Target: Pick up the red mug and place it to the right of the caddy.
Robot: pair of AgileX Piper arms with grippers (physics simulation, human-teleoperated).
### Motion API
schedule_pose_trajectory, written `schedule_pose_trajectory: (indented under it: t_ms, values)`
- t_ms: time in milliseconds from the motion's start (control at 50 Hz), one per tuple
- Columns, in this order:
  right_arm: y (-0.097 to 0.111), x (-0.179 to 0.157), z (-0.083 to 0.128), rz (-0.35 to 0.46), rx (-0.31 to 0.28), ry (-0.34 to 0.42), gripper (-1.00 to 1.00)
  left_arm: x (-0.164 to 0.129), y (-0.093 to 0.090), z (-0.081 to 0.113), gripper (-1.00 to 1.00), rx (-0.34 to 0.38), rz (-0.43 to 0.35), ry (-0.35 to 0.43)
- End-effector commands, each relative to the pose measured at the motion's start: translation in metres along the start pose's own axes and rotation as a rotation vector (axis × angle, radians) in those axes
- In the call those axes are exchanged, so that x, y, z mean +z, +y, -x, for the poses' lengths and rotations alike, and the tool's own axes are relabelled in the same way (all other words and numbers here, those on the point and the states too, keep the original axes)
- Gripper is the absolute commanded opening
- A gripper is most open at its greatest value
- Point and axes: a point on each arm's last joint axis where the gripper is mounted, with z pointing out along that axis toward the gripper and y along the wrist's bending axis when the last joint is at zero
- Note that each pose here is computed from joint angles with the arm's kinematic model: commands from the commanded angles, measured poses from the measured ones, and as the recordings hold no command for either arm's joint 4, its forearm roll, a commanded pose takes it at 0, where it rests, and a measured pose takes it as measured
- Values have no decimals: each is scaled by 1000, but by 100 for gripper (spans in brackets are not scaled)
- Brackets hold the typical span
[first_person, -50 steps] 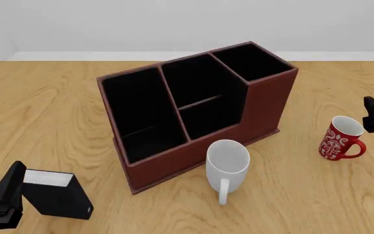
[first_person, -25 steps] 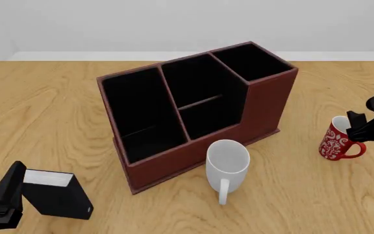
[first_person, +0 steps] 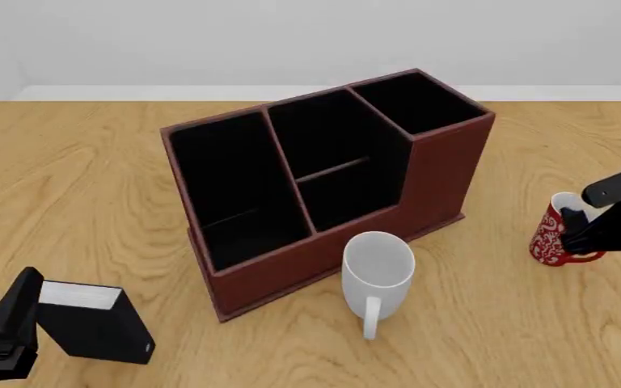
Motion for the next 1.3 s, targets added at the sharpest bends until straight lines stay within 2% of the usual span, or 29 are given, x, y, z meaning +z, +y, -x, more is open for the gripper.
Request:
schedule_pose_trajectory:
  t_ms: [20, 1300]
  values:
    - [5, 14, -10, 11, -4, 28, 100, 0, 0, 0, 100, 0, 0, 0]
    - [11, 50, -53, 11, -16, 137, 100, 0, 0, 0, 100, 0, 0, 0]
